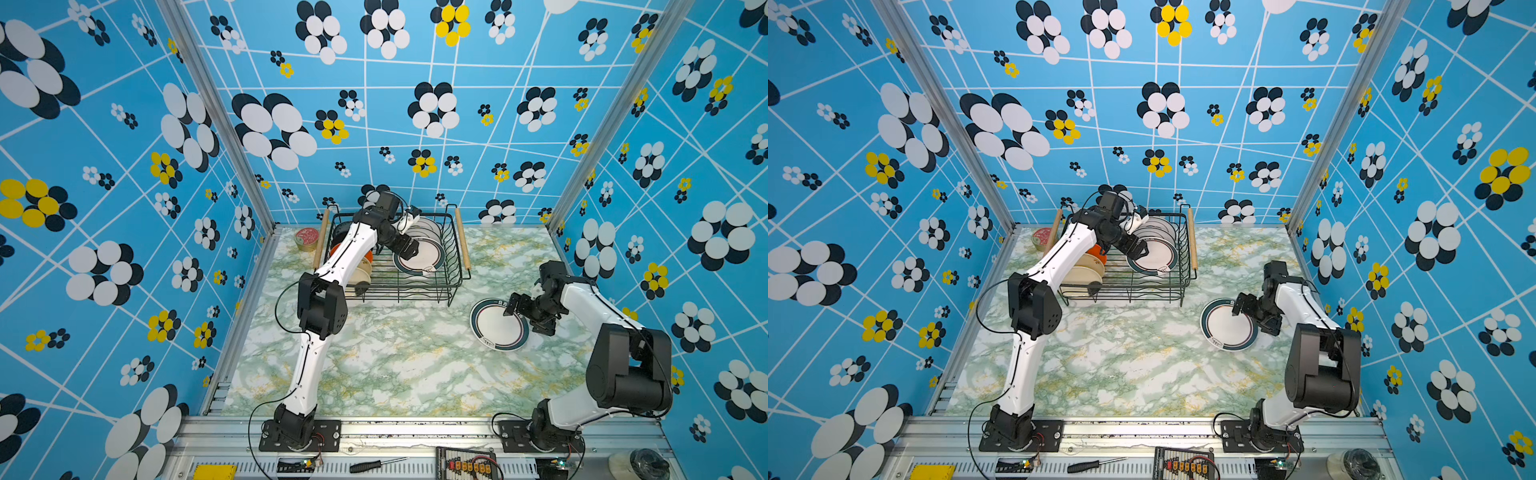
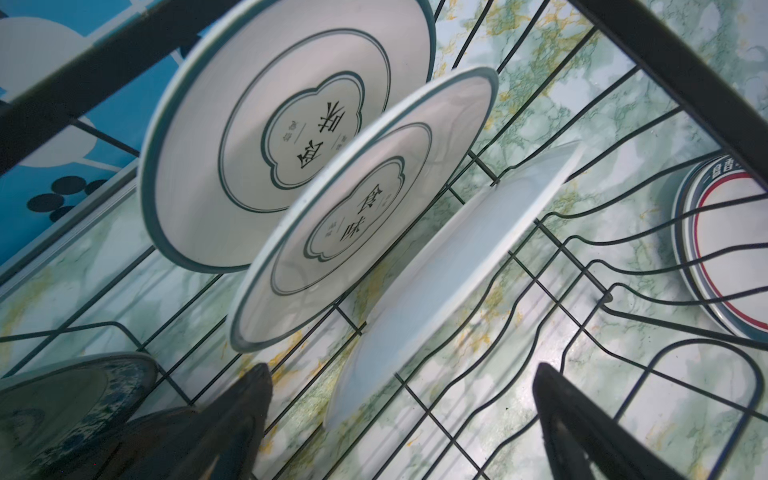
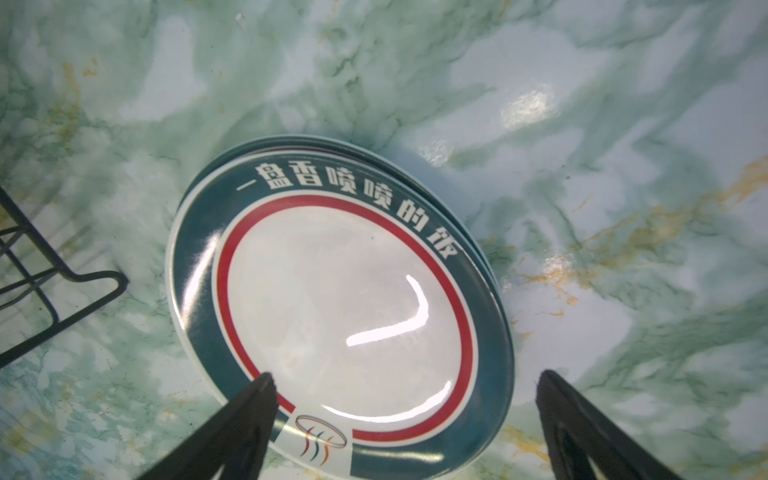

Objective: Unload the plates from the dish rack
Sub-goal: 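Position the left gripper at the next green-rimmed white plate in the rack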

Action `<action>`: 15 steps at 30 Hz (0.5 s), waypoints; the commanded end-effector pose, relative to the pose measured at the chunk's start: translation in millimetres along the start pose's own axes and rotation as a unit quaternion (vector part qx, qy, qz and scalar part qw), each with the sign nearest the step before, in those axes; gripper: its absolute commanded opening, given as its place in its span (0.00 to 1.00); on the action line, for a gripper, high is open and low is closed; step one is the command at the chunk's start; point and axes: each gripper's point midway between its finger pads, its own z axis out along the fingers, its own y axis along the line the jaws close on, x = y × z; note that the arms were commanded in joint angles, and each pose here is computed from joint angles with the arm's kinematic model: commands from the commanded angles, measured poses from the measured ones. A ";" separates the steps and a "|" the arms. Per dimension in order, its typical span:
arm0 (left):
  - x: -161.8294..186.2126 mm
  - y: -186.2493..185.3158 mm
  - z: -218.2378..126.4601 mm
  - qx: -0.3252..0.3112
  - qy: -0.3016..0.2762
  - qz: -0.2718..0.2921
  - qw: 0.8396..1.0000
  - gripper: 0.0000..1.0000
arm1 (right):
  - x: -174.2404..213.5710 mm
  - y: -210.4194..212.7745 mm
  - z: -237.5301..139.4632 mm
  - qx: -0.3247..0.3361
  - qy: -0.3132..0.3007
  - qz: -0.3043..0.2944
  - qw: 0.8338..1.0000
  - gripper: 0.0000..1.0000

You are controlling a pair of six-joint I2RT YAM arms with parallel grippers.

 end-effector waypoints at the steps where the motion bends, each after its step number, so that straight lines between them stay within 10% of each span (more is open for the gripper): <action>1: -11.8 4.0 2.3 0.006 -0.024 0.018 1.000 0.99 | 1.5 3.9 -5.8 -0.004 0.011 -0.011 1.000 0.99; 15: -9.6 3.9 28.4 0.025 -0.028 0.029 0.999 0.87 | 4.2 5.1 -8.1 -0.009 0.011 -0.010 1.000 0.99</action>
